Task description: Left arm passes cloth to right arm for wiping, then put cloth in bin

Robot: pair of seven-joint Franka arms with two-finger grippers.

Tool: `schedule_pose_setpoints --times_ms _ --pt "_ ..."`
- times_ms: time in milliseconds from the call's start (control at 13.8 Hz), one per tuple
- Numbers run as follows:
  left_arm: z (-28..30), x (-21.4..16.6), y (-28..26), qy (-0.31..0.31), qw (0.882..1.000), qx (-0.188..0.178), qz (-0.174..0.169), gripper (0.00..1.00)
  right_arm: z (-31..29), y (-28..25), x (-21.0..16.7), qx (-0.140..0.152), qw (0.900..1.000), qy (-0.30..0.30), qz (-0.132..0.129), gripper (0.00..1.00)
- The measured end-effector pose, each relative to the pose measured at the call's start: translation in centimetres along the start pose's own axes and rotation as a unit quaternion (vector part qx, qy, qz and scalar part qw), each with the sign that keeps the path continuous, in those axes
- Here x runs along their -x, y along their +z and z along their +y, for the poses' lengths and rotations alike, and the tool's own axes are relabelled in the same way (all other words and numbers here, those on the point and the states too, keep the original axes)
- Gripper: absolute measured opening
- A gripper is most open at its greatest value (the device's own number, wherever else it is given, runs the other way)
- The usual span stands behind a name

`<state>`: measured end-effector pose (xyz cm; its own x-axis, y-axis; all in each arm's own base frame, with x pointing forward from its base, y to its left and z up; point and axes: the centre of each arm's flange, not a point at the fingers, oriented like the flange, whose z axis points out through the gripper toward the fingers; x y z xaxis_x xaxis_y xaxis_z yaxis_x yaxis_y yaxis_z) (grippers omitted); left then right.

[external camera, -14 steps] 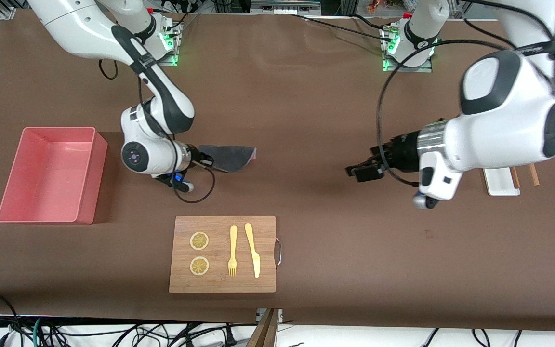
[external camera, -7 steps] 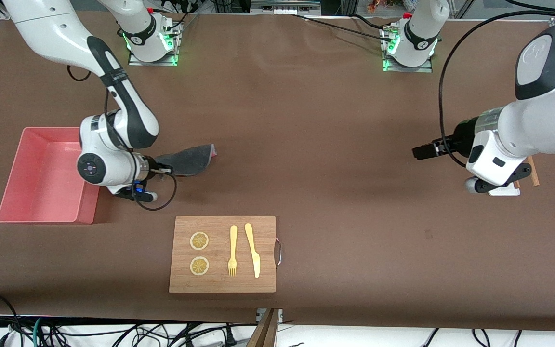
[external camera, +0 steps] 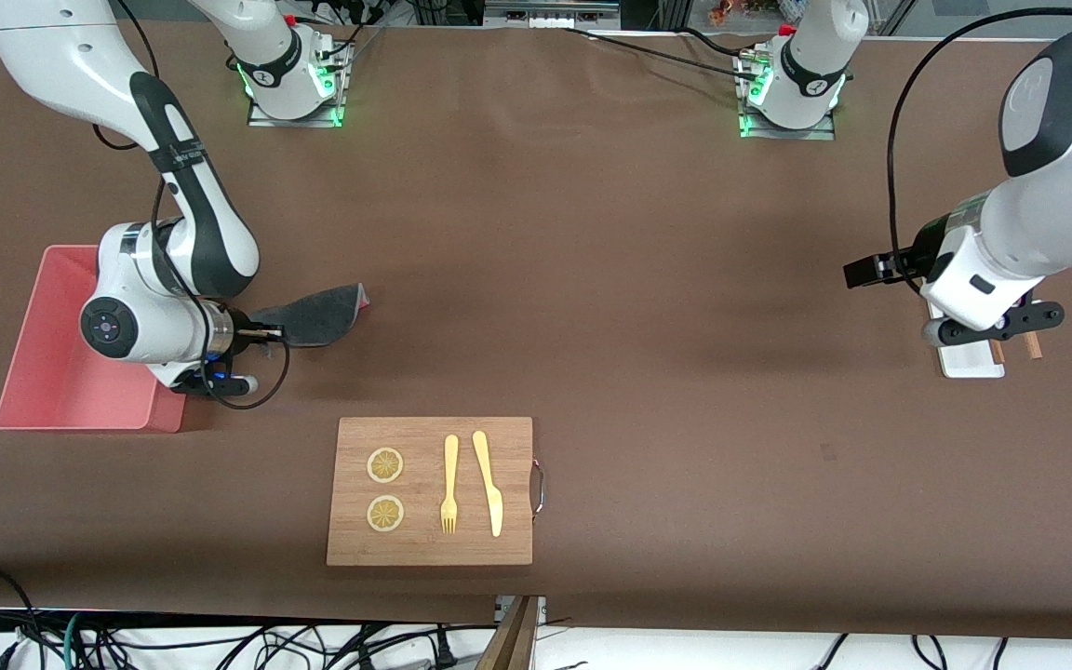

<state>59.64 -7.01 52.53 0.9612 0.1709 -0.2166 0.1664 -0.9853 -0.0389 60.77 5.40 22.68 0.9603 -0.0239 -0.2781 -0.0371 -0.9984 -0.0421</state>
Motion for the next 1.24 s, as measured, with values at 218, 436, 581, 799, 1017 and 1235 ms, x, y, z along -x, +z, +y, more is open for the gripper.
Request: schedule_pose_setpoints --times_ms 218,436,581,799,1017,1235 --pt "-1.6 -0.3 0.0 0.022 1.0 -0.002 0.021 1.0 -2.5 0.3 0.1 -0.002 0.999 0.037 0.004 0.02" --pt "-1.7 -0.7 -0.2 0.036 0.999 0.001 0.033 1.0 -9.1 1.3 0.9 -0.009 0.996 0.086 0.016 0.02" --pt "-1.6 -0.8 -0.5 0.061 0.997 0.002 0.046 1.0 -13.1 2.4 1.4 -0.018 0.992 0.118 0.026 0.02" --pt "-1.7 -0.7 -0.9 0.079 0.995 0.001 0.055 1.0 -17.6 3.7 2.1 -0.038 0.985 0.161 0.042 0.02" --pt "-1.7 -0.7 -1.0 0.083 0.995 0.001 0.057 1.0 -20.7 3.6 2.7 -0.053 0.979 0.193 0.046 0.02" --pt "-1.9 -0.7 -1.0 0.082 0.995 0.001 0.056 1.0 -23.1 2.9 2.9 -0.068 0.971 0.223 0.045 0.02"
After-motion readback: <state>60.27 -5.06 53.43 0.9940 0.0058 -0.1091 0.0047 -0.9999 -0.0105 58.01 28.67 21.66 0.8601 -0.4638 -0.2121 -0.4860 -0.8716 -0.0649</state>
